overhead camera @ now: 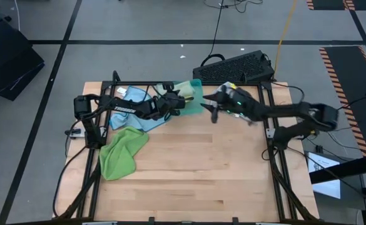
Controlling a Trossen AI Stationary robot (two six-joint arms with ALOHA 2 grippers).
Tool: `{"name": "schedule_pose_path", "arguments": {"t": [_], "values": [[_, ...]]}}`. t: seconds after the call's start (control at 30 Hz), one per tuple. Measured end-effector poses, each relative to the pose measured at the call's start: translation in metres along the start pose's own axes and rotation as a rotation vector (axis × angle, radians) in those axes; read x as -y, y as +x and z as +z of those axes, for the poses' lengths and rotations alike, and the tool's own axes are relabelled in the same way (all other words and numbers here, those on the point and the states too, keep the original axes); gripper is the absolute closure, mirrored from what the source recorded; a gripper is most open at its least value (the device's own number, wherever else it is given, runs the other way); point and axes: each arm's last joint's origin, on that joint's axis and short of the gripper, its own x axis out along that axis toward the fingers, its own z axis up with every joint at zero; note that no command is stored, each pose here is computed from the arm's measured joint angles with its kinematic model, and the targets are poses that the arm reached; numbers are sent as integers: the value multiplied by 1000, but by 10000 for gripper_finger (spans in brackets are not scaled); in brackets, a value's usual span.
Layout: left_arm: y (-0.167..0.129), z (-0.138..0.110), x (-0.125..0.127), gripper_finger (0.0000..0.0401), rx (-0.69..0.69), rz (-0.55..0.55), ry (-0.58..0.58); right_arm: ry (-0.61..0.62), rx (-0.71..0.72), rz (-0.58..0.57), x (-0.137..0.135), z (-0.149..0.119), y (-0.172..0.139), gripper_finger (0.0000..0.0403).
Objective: Fold microfiber towels
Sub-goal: Stack the folded light green microfiber cloth on top of the folded yellow microfiber cloth into the green bin
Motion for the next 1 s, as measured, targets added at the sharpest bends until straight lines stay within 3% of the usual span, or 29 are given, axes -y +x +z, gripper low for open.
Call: {"name": "schedule_pose_path", "arguments": {"t": [0.2,0.37,0.47,0.67,0.77,1.0], "values": [[0,0,0,385,-1,-1,9,-152,-134,-14,19,1,51,192],[0,0,0,380,-2,-2,47,-326,-125,-22,22,-7,67,140],[0,-1,0,376,-4,-2,62,-392,-116,-67,25,-11,72,133],[3,-6,0,385,-36,-24,83,-363,-164,-36,23,-14,69,157],[6,-13,0,378,-76,-44,73,-368,-205,-83,17,-12,66,161],[6,-11,-1,384,-54,-49,48,-400,-103,-58,21,-7,70,118]]}}
